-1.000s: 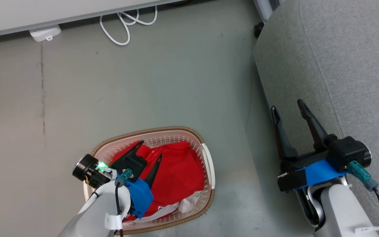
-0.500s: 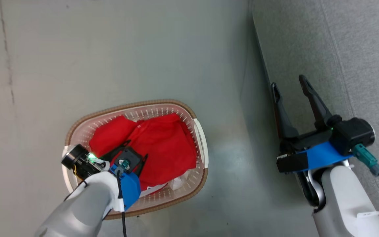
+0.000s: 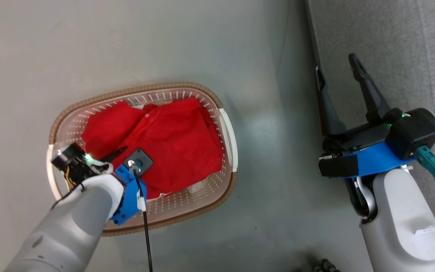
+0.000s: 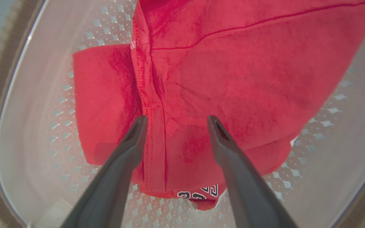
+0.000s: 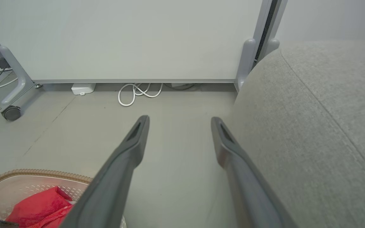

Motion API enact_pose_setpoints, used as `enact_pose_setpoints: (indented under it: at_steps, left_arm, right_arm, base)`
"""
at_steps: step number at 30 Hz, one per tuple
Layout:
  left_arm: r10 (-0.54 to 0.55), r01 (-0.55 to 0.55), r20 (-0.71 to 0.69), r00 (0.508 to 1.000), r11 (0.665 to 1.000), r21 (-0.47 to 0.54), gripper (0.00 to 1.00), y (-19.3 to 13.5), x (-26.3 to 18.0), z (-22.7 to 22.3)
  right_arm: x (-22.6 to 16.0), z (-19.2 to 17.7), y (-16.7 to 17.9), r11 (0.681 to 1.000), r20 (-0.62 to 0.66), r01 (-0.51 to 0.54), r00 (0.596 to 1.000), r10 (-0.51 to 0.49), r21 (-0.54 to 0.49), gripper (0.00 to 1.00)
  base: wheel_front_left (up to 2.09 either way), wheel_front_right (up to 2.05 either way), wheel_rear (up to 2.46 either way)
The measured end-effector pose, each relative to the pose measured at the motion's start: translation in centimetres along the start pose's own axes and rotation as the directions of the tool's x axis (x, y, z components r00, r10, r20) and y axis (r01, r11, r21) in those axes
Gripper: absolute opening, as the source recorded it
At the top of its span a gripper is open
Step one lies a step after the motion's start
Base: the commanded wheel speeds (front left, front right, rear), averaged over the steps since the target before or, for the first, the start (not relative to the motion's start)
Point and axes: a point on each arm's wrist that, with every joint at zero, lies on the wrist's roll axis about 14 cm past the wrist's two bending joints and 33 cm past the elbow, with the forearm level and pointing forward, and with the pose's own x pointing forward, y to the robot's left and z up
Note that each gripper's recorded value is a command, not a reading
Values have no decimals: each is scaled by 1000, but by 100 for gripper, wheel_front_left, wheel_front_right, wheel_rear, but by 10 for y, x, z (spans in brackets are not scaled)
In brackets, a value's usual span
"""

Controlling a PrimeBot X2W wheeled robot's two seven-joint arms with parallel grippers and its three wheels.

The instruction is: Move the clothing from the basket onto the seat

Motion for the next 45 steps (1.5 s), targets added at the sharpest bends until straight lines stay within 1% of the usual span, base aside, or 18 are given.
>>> enact_pose_setpoints:
  at_steps: [6, 9, 17, 25, 26, 27, 28, 29, 36, 45]
  left_arm:
    - [4, -1, -98, 995, 1000, 25, 100, 20, 18, -20]
    - [0, 3, -141, 990, 1000, 21, 100, 25, 27, -31]
    - [-46, 43, -202, 978, 999, -19, 100, 20, 55, -50]
    - [-75, 68, -217, 973, 997, -40, 100, 13, 70, -55]
    - [-77, 71, -222, 972, 997, -37, 90, 13, 70, -56]
    - [-80, 73, -229, 970, 997, -37, 49, 12, 71, -57]
    - [-82, 75, -230, 970, 996, -39, 5, 11, 71, -57]
    - [-85, 78, -237, 968, 996, -37, 0, 10, 71, -58]
    - [-93, 87, -240, 966, 996, -35, 0, 6, 70, -54]
    - [-85, 79, -172, 981, 996, -41, 0, 3, 62, -30]
  right_arm:
    - [12, -22, -2, 1000, -31, -3, 1000, 3, 0, 100]
    - [17, -35, -2, 1000, -50, -7, 999, 7, 1, 100]
    - [21, -67, -7, 1000, -105, 1, 995, -1, -3, 100]
    - [20, -78, -16, 1000, -126, 20, 992, -22, -17, 100]
    - [20, -78, -16, 1000, -125, 20, 992, -22, -17, 100]
    - [20, -78, -17, 1000, -126, 21, 992, -23, -18, 100]
    - [20, -79, -17, 1000, -126, 22, 992, -24, -19, 100]
    - [20, -79, -17, 1000, -126, 22, 992, -24, -19, 100]
    - [21, -75, -17, 1000, -118, 22, 993, -25, -19, 100]
    - [24, -59, -15, 1000, -82, 21, 996, -22, -15, 100]
  base:
    - [0, 0, 0]
    - [0, 0, 0]
    - [0, 0, 0]
    - [0, 0, 0]
    - [0, 0, 0]
    - [0, 0, 0]
    - [0, 0, 0]
    - [0, 0, 0]
    - [0, 0, 0]
    - [0, 0, 0]
